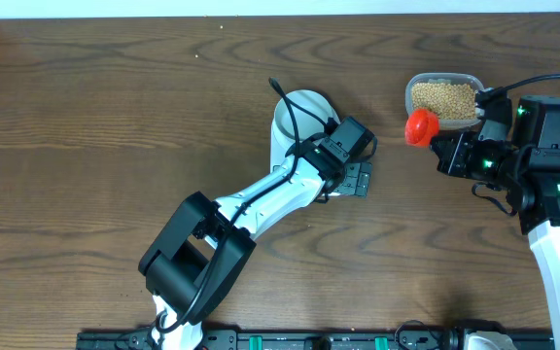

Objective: Scoop item into bowl and weigh 50g on scale

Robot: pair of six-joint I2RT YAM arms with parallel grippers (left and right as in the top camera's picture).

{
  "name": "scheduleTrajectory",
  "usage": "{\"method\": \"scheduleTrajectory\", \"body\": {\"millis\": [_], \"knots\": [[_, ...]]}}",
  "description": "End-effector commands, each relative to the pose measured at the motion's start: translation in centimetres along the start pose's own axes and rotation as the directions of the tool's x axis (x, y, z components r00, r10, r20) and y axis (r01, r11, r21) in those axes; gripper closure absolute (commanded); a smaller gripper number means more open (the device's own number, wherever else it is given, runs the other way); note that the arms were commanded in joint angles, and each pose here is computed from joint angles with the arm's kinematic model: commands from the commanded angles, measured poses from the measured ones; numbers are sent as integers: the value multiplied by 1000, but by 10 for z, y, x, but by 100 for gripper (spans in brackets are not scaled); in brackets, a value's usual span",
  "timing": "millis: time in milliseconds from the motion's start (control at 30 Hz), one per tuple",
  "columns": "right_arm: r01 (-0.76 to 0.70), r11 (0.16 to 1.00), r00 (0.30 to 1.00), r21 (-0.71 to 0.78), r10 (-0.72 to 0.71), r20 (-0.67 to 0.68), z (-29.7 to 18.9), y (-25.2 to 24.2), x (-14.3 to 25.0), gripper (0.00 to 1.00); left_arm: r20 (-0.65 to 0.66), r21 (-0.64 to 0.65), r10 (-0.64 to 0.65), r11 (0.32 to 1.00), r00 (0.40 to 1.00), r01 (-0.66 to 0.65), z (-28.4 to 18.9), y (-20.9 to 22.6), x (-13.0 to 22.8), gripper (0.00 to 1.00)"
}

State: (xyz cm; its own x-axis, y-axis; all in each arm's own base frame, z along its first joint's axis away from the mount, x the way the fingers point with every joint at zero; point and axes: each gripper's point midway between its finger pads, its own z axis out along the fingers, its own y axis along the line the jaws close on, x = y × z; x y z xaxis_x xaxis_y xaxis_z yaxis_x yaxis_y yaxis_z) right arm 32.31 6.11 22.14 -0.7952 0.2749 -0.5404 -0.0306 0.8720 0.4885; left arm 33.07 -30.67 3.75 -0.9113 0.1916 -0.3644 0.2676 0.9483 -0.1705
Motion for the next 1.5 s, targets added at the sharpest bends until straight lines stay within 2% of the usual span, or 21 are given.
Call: {"method": "scheduleTrajectory", "body": {"millis": [0,1467], "knots": [[30,1000,999,2,-30,28,-8,3,-7,99,0,-20,8,1000,1000,-8,4,5,1,2],[37,999,999,3,-37,28,-8,3,-7,99,-39,-32,-2,999,999,1,21,12,19,2]]}}
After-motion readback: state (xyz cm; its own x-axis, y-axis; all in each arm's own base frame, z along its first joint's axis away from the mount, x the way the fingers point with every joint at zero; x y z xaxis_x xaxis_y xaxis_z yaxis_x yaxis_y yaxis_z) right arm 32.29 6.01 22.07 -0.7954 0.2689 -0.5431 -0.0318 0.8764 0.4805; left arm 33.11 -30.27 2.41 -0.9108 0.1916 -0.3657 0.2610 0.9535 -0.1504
